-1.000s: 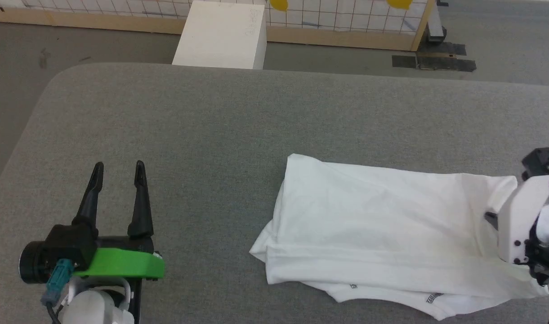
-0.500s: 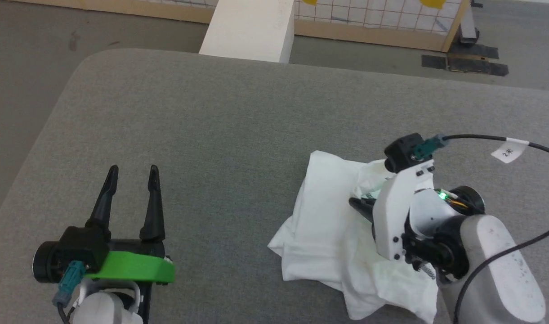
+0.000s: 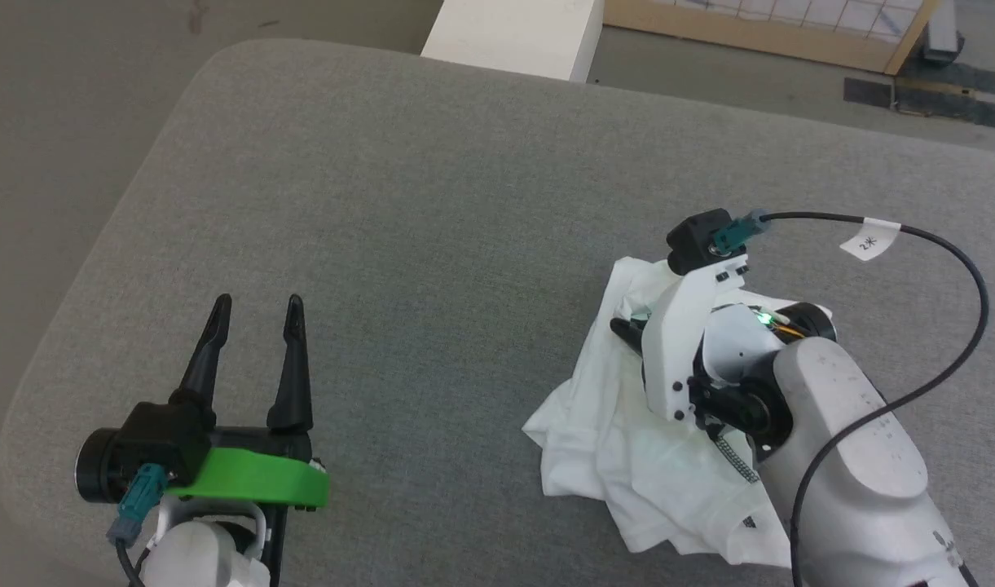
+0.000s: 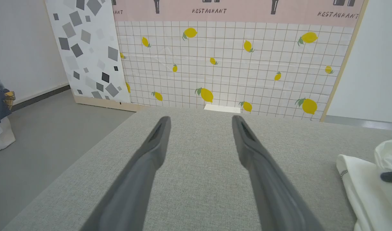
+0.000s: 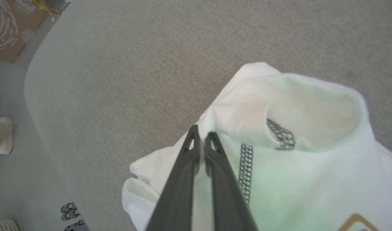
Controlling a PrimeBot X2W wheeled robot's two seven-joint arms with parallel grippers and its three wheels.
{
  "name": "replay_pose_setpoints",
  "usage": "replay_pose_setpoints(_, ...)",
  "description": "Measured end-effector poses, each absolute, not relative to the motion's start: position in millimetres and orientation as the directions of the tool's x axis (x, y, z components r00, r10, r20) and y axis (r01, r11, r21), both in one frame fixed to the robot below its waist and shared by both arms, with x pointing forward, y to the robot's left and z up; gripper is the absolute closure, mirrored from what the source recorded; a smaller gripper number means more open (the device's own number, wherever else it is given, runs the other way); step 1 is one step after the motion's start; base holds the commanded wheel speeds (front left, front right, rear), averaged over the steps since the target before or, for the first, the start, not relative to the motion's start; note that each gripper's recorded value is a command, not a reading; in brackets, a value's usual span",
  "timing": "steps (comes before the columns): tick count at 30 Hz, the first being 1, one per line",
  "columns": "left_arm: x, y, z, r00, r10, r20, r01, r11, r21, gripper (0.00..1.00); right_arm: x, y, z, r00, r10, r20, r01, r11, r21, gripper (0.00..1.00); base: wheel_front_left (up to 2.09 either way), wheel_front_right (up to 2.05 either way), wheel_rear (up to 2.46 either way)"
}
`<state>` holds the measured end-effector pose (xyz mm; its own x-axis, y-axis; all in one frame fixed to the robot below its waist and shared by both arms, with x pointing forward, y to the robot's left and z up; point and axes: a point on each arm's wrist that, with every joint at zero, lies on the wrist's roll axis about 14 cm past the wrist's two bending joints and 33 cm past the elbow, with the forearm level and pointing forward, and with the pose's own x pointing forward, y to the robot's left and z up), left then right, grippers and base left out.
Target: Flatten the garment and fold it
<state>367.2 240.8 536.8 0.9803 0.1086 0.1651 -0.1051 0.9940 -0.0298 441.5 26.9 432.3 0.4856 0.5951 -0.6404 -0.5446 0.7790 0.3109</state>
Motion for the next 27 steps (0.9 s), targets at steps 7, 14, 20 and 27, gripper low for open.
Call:
replay_pose_setpoints(7,374.6,235.9,535.2,0.983,0.092,0.162,-0.087,0.996,-0.037,0.0,449.2,34.9,412.9,0.479,0.591,-0.649,-0.548,0.779,0.304,0.0,0.0,0.0,0.0)
replay_pose_setpoints(14,377.5,229.2,536.4,0.984,0.068,0.167,-0.061,0.997,-0.045,0.0,441.0,71.8,447.6,0.475,0.698,-0.536,-0.649,0.689,0.322,0.0,0.0,0.0,0.0)
replay_pose_setpoints(20,376.5,224.1,543.0,0.981,0.052,0.189,-0.043,0.998,-0.049,0.0,442.3,81.6,493.4,0.533,0.737,-0.415,-0.712,0.656,0.25,0.0,0.0,0.0,0.0)
replay_pose_setpoints(27,377.6,214.2,555.4,0.973,0.021,0.229,-0.011,0.999,-0.045,0.0,474.2,13.2,539.5,0.752,0.585,-0.303,-0.593,0.801,0.075,0.0,0.0,0.0,0.0)
